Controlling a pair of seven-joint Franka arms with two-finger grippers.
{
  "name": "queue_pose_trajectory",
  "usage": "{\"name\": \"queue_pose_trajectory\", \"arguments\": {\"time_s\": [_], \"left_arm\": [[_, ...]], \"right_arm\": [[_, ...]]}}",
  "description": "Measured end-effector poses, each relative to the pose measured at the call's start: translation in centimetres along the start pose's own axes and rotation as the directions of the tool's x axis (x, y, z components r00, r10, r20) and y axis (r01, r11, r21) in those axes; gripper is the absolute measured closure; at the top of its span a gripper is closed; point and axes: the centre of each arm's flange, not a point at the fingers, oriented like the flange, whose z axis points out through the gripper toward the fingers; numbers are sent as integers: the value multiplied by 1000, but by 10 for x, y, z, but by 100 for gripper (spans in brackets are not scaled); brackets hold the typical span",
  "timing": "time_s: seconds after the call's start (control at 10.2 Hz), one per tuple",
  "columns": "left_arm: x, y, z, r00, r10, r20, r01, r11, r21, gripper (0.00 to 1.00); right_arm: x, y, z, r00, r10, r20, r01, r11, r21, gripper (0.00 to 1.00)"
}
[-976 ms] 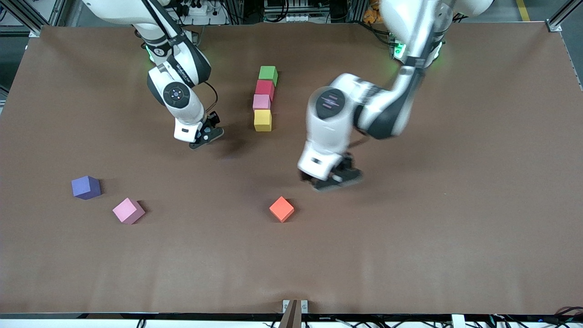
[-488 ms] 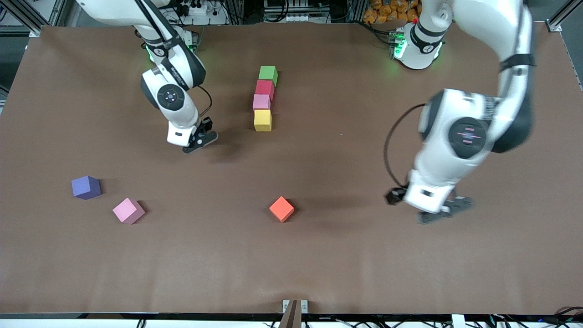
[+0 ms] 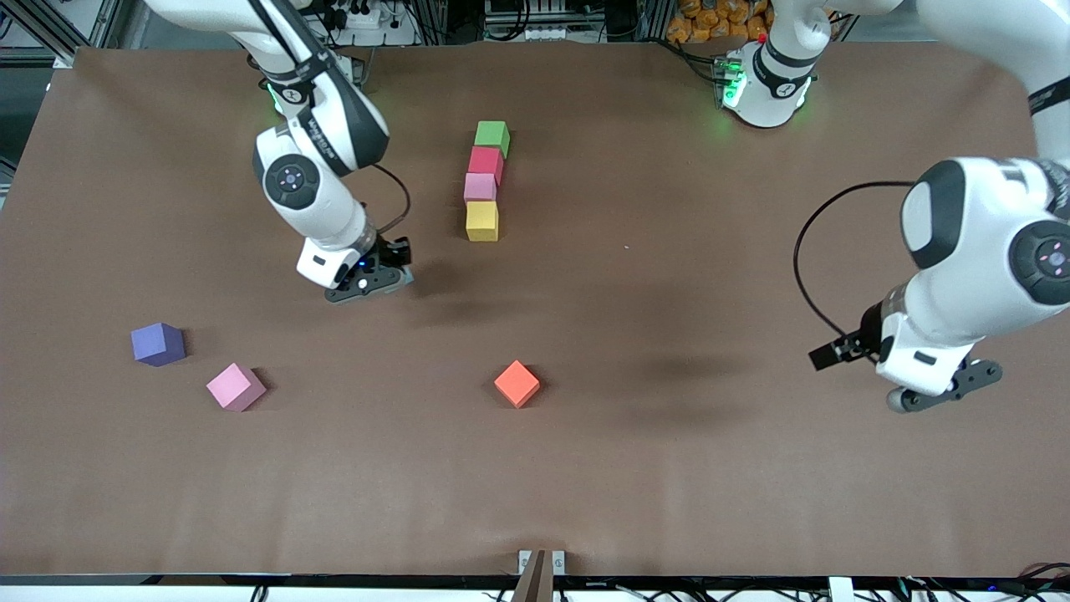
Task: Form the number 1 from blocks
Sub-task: 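Return the left arm to rest while the right gripper carries cyan, then place the cyan block by the yellow block and open the right gripper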
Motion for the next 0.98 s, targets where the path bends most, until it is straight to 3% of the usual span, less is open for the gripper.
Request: {"name": "queue_pose_trajectory", "arguments": {"time_s": [0.29,0.68,0.98], "left_arm": [[-36,-53,-41,997,72,3,-71,996,-58,0],[-83,-47,-96,980,189,-63,-189,982,1,0],[-98,-36,-122,950,305,-70,-304,952,24,0]], "right_arm": [[4,-79,11,995,96,24,-97,995,21,51],[1,-118,57,991,116,62,-114,993,-36,51],[-3,-124,81,968,234,93,-229,972,-58,51]]}}
